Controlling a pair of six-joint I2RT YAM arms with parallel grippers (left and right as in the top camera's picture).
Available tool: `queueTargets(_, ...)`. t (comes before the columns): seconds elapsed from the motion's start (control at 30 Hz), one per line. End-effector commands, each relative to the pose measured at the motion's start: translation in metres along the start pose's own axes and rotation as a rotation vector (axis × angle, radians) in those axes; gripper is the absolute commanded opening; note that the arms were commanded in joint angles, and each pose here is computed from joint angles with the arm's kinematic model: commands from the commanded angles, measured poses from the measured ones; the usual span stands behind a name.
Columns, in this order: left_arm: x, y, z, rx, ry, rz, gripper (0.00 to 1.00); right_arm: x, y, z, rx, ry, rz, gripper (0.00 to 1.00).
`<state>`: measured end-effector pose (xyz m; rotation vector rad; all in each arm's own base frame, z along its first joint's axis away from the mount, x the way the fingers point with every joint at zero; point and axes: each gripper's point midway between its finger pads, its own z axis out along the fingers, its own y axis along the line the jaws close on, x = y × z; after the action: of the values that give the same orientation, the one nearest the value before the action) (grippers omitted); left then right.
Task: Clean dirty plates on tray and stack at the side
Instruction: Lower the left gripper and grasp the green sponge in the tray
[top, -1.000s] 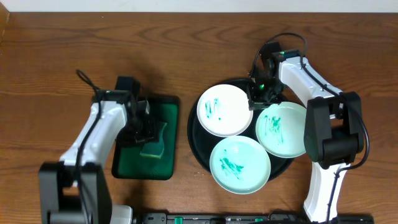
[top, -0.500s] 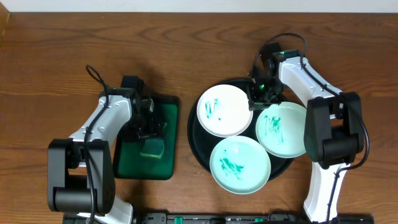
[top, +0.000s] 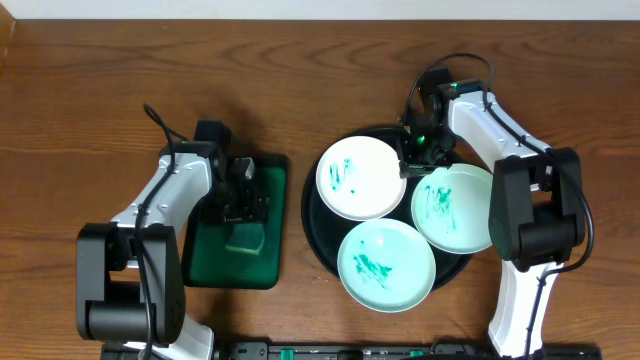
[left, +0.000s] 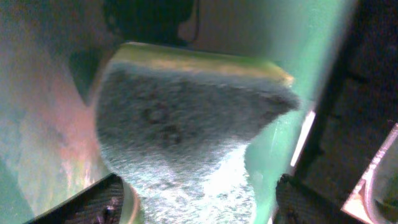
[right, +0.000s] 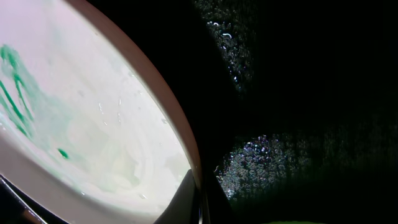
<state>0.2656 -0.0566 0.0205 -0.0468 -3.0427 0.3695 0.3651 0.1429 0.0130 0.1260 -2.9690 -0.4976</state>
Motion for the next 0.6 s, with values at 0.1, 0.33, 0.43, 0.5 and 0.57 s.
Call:
queueTargets(0.1,-0.0021,-0.0125,-0.0025,0.067,-0.003,0.076,0.73,-0.0014,0.0062,0.002,-0.025,0.005,-0.016,0.01)
queueTargets(0.33,-0.0019,-0.0057,-0.0021,0.027,-0.001,0.074,0.71,-0.0004,0.009,0.0022,-0.038,0.009,-0.036,0.01)
queueTargets(0.43,-0.0029,-0.0039,-0.0021,0.017,-0.005,0.076,0.67,-0.0002,0.0112,0.0022,-0.048,0.01,-0.044,0.01)
queueTargets(0.5,-0.0044,-0.004,-0.0021,0.017,-0.011,0.077,0.67,-0.0005,0.0111,0.0022,-0.048,0.009,-0.044,0.01)
queueTargets(0.57,-0.0055,-0.0029,-0.0021,0.011,-0.015,0.079,0.67,-0.0006,0.011,0.0022,-0.048,0.008,-0.044,0.01)
